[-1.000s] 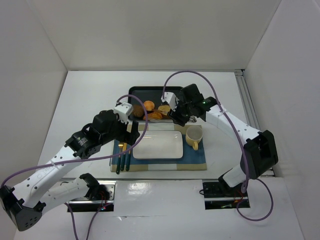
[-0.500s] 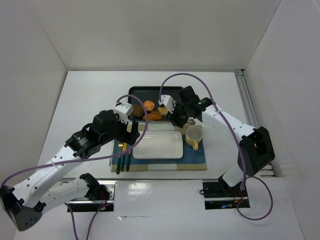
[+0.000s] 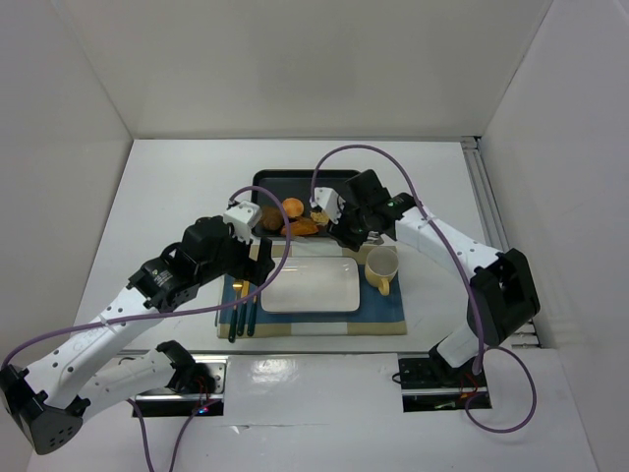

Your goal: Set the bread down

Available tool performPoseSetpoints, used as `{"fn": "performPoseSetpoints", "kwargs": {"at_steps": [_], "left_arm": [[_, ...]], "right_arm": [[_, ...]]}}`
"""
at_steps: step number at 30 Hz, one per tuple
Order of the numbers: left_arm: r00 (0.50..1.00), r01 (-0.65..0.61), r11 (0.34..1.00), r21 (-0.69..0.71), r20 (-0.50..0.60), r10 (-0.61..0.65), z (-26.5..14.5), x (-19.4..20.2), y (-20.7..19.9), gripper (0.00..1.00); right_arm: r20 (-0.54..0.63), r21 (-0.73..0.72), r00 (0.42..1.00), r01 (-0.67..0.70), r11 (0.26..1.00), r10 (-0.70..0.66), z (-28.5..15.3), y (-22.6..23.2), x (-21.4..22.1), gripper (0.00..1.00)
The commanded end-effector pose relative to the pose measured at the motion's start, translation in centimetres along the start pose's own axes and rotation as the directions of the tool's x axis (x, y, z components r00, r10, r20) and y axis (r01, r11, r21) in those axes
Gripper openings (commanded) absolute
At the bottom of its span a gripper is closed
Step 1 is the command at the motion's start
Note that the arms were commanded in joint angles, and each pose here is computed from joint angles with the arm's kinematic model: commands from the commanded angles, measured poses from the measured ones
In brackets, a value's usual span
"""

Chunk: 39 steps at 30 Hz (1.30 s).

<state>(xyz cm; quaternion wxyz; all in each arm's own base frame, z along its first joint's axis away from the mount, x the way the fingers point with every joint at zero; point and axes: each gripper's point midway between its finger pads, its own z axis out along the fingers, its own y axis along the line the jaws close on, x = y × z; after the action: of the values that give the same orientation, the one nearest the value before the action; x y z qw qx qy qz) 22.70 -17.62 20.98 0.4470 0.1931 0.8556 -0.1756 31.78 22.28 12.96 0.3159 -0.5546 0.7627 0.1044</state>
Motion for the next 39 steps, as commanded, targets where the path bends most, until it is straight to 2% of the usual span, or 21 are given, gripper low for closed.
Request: {"fn": "performPoseSetpoints", "kwargs": {"at_steps": [1, 25, 28, 29, 33, 36, 39], "left_arm": [[0.999, 0.013, 1.000, 0.006, 0.035, -0.013, -0.3, -0.7, -0.1, 1.00], [0.999, 0.013, 1.000, 0.006, 0.035, -0.013, -0.3, -0.7, -0.1, 1.00], [0.999, 0.013, 1.000, 0.006, 0.035, -0.013, -0.3, -0.7, -0.1, 1.00], [0.999, 0.013, 1.000, 0.006, 0.035, -0.013, -0.3, -0.7, -0.1, 1.00], [0.999, 0.013, 1.000, 0.006, 0.035, -0.013, -0.3, -0.7, -0.1, 1.00], [0.999, 0.013, 1.000, 0.006, 0.035, -0.013, -0.3, -0.7, -0.1, 1.00], [0.999, 0.013, 1.000, 0.006, 0.035, -0.013, -0.3, -0.7, -0.1, 1.00]], "right_arm": [[0.035, 0.043, 0.999, 0.033, 0.999, -0.035, 0.3, -0.7, -1.1, 0.57], [0.015, 0.113, 0.996, 0.080, 0.990, -0.083, 0.6, -2.2, -1.4, 0.58], [0.004, 0.131, 0.996, 0.090, 0.987, -0.091, 0.8, -2.7, -1.3, 0.52], [0.004, 0.131, 0.996, 0.090, 0.987, -0.091, 0.8, -2.7, -1.3, 0.44], [0.016, 0.154, 0.995, 0.092, 0.984, -0.096, 0.8, -3.2, -1.7, 0.25], [0.031, 0.166, 0.994, 0.094, 0.982, -0.100, 0.1, -3.3, -2.1, 0.18], [0.054, 0.173, 0.993, 0.096, 0.980, -0.107, -0.6, -3.3, -2.7, 0.16]]}}
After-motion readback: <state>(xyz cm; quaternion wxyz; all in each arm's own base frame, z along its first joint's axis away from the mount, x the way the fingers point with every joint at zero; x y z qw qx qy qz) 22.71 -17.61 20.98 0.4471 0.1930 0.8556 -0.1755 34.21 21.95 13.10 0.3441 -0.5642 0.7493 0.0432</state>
